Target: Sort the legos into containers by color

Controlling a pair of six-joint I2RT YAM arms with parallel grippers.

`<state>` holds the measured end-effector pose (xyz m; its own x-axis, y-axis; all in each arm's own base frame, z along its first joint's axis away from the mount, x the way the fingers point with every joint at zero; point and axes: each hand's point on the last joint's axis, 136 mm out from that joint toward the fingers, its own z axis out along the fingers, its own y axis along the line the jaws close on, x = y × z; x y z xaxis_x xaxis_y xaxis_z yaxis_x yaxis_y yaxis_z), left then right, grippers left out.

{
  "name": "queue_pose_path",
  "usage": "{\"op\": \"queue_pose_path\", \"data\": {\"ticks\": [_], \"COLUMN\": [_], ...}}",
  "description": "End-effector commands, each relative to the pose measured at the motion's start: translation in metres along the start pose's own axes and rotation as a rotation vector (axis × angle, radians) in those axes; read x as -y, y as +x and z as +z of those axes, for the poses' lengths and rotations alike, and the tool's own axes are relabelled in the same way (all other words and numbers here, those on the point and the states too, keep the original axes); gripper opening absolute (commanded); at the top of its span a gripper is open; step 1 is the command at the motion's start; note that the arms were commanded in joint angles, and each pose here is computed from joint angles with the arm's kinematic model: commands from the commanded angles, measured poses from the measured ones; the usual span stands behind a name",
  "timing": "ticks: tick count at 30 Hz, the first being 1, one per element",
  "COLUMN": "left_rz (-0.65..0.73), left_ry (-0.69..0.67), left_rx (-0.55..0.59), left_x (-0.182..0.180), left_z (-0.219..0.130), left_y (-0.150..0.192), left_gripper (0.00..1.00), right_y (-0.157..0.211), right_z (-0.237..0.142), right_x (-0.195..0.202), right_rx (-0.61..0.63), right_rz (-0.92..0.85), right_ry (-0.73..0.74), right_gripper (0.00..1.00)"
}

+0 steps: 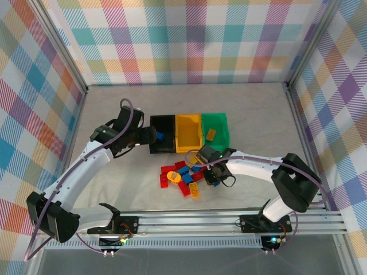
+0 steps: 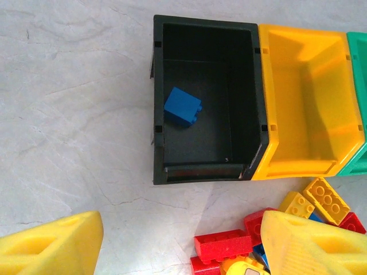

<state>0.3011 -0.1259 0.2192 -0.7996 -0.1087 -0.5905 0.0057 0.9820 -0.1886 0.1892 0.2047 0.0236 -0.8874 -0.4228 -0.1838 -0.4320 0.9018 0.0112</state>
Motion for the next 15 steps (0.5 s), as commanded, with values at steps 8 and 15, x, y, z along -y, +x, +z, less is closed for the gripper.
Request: {"op": "queue_pose_path", "data": {"ticks": [8,15], "left_rz": [-0.018,-0.046], "left_ry": [-0.012,-0.002], "left_rx": [0.029,0.061], "left_x": [-0.008,-0.01], "left_z": [-0.018,-0.03], "left_y": [-0.001,-0.002], "left_gripper": [0.73,0.73], "right_y": [-0.03,-0.113], "right_z": [-0.064,-0.118], "right_x": [-0.013,-0.054], "right_rx": [0.106,0.334], "right_rz": [-0.009,-0.041], "right_ry": [-0.061,-0.201], "right_gripper": [0.32,0.33]}}
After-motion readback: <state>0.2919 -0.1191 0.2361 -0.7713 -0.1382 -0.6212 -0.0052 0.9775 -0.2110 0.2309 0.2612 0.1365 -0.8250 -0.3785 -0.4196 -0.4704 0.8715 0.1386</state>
